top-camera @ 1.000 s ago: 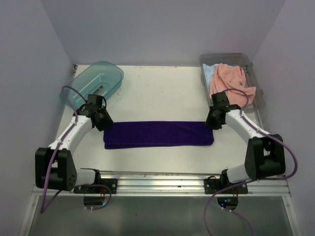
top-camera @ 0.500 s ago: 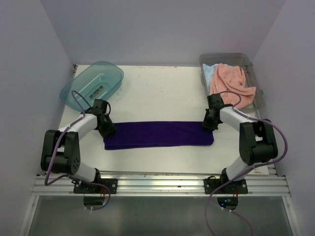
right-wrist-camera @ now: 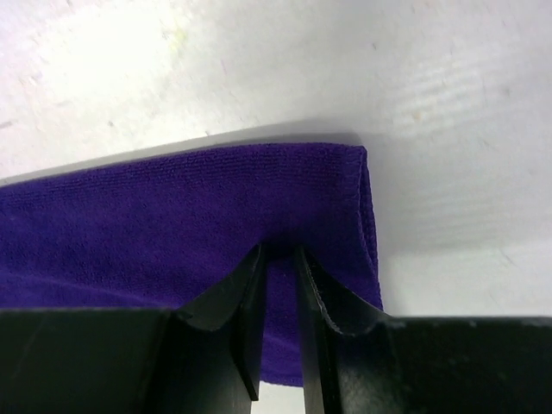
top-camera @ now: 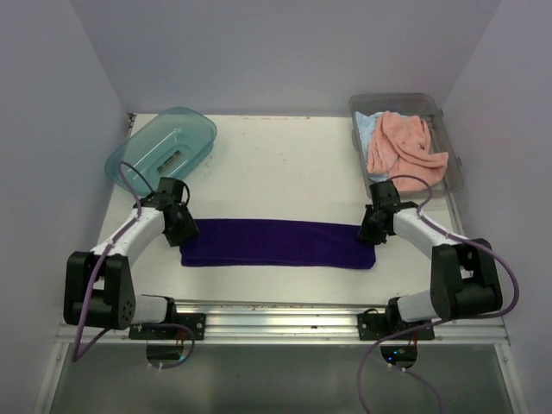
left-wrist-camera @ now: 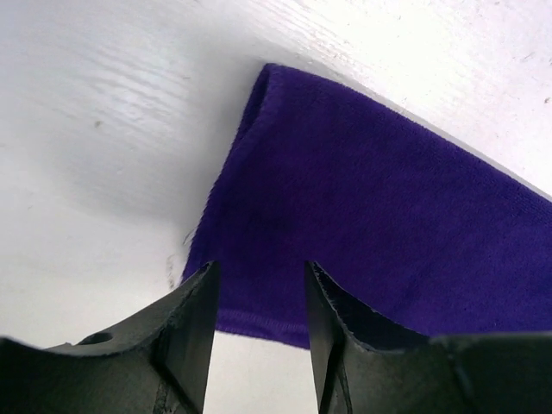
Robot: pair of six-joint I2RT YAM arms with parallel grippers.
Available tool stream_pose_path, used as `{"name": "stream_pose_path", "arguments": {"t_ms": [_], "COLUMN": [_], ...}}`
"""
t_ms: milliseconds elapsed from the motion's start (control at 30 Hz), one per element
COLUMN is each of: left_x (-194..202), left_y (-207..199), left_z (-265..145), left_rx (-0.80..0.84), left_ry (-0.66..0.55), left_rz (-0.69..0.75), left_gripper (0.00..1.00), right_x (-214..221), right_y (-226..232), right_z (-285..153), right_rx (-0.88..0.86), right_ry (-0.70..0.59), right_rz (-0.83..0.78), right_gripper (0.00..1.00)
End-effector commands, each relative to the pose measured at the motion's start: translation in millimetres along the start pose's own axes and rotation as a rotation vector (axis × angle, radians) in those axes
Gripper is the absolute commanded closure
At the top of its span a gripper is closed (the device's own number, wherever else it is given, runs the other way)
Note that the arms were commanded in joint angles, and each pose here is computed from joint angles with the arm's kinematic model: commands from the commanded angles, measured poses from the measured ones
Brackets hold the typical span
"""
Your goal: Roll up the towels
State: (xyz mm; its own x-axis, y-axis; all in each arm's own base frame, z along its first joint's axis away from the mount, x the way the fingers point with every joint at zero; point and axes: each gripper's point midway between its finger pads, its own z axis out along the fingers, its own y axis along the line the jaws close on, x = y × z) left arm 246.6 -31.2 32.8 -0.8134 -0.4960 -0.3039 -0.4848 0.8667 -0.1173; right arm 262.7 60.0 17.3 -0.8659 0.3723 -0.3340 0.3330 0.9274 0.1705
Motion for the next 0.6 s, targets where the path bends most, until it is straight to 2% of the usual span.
{"name": "stream_pose_path", "arguments": {"t_ms": [0, 167, 400, 567], "left_x": [-16.4, -11.4, 11.5, 18.9], "left_y": [8.8, 21.1, 21.1, 28.5], "left_z": [-27.2, -36.3, -14.1, -9.4], "left_rx": [-0.048, -0.083, -0.069, -0.104], "left_ry": [-0.073, -0.082, 0.006, 0.006], "left_rz": [-0.005, -0.057, -0.059, -0.126], "left_gripper": [0.52, 0.53, 0.58, 0.64], "right_x": [5.6, -3.2, -2.5, -3.1], "right_y": [-9.5, -10.0, -12.6, -11.4], "right_z": [-19.9, -30.9, -31.1, -33.6], "right_rx": [0.032, 0.04, 0.053, 0.043], "right_ry": [0.005, -0.032, -0.032, -0.039], "right_rz": [0.003, -0.003, -0.006, -0.001], "right_gripper": [0.75, 0.75, 0.71, 0.71]}}
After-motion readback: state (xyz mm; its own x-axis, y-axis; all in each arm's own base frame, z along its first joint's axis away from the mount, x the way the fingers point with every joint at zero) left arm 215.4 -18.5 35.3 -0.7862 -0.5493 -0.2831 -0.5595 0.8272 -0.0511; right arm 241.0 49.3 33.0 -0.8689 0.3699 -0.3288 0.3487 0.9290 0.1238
